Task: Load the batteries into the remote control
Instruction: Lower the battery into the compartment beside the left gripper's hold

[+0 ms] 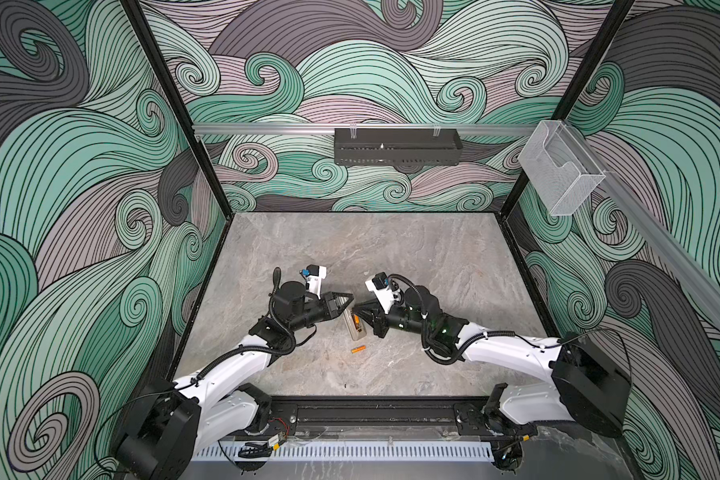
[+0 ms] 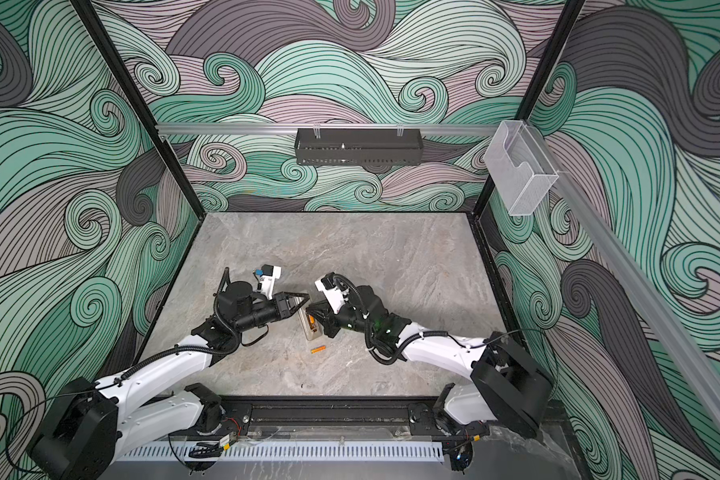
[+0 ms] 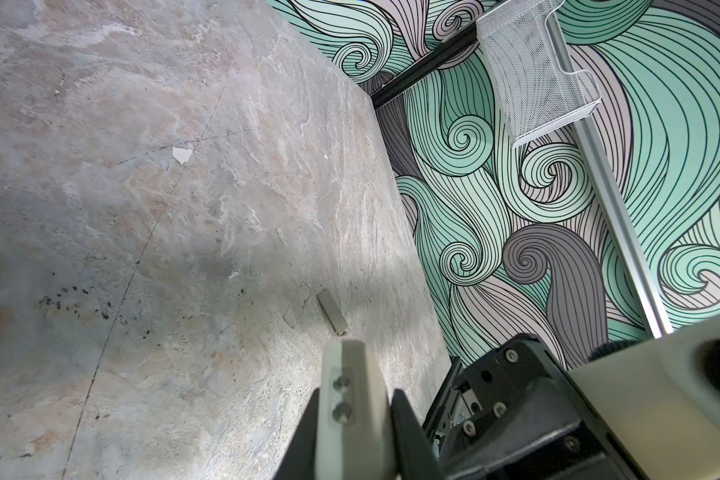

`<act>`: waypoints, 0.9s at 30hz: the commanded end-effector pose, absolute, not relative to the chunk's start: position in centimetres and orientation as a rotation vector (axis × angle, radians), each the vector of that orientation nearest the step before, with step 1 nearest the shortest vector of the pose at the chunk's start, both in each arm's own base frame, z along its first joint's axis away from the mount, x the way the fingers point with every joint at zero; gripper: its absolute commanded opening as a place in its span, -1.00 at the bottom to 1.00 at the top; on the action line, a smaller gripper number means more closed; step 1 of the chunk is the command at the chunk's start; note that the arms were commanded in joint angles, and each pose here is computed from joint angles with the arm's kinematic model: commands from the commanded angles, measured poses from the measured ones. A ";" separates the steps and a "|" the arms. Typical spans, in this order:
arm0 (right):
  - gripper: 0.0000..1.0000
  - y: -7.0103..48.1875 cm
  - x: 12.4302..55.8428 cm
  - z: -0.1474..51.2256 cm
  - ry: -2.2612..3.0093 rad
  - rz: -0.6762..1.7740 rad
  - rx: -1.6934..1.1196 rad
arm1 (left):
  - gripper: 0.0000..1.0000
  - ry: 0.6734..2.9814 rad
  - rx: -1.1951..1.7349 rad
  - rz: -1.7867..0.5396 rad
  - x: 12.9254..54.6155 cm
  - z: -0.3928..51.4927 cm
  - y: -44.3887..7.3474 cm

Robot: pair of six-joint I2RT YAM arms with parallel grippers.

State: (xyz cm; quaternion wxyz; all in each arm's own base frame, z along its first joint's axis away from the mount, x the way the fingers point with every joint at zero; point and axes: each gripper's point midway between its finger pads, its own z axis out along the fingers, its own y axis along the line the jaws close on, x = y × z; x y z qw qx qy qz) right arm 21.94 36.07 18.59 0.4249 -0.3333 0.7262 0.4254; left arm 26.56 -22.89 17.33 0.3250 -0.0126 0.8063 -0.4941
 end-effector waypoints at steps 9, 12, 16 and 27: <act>-1.00 36.1 21.9 18.1 1.820 1.060 -0.829 | -1.00 2.052 -0.022 -1.313 27.1 19.2 -23.2; -1.00 36.0 22.0 17.9 1.826 1.049 -0.828 | -1.00 2.049 -0.022 -1.314 27.1 19.3 -23.2; -1.00 36.0 22.0 17.5 1.837 1.039 -0.831 | -1.00 2.049 -0.023 -1.312 27.1 19.3 -23.2; -1.00 35.9 22.1 16.5 1.865 1.016 -0.838 | -1.00 2.048 -0.025 -1.310 27.1 19.3 -23.1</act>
